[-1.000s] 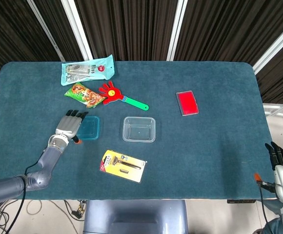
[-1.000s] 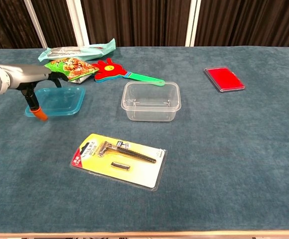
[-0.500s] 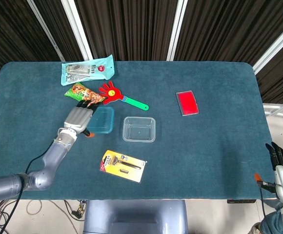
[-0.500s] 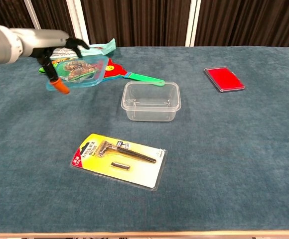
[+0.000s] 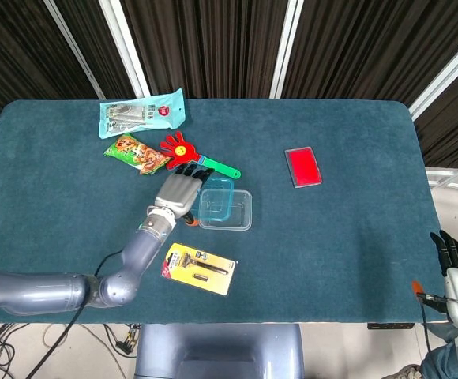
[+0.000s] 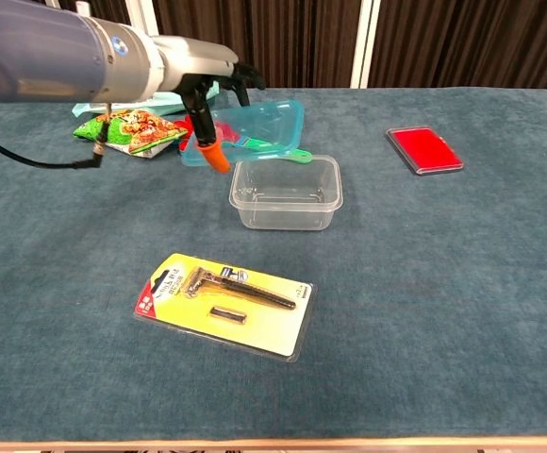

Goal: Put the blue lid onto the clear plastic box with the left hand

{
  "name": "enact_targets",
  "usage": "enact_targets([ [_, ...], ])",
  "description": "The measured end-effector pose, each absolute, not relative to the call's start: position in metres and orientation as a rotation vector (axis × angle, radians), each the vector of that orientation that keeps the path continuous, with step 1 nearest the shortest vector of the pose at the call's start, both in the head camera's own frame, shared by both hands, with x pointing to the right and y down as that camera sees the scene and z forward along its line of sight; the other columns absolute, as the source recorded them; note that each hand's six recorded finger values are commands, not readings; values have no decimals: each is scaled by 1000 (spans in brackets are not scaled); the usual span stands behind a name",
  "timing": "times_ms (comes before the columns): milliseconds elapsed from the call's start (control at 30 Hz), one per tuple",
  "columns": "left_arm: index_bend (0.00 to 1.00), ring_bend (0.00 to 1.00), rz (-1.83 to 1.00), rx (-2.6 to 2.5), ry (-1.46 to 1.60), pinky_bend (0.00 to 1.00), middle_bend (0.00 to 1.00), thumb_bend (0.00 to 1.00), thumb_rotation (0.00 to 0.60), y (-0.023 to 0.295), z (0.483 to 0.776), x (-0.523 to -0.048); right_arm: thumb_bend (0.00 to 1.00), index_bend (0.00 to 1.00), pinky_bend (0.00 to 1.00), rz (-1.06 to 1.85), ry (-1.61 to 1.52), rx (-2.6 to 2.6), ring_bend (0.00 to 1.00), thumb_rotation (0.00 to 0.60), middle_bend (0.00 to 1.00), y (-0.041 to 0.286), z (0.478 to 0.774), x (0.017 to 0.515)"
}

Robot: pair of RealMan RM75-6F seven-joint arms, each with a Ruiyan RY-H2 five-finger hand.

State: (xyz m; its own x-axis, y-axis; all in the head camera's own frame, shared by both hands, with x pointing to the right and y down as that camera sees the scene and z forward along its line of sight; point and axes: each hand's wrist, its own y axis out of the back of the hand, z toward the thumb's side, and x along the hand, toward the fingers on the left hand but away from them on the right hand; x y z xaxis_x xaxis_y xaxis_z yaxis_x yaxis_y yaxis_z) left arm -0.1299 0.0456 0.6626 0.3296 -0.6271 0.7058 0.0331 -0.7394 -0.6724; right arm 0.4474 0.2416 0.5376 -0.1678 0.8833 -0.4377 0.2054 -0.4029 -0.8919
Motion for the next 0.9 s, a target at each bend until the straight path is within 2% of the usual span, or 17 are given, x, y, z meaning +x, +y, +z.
enact_targets([
  [267, 19, 34, -1474, -2024, 508, 0, 269, 198, 600, 50, 670, -97, 336, 0, 0, 1616, -1255, -1559, 0, 600, 14, 243, 537, 448],
  [900, 19, 34, -1504, -1993, 499, 0, 267, 198, 600, 54, 692, -94, 336, 0, 0, 1624, -1262, -1555, 0, 600, 14, 244, 537, 450],
])
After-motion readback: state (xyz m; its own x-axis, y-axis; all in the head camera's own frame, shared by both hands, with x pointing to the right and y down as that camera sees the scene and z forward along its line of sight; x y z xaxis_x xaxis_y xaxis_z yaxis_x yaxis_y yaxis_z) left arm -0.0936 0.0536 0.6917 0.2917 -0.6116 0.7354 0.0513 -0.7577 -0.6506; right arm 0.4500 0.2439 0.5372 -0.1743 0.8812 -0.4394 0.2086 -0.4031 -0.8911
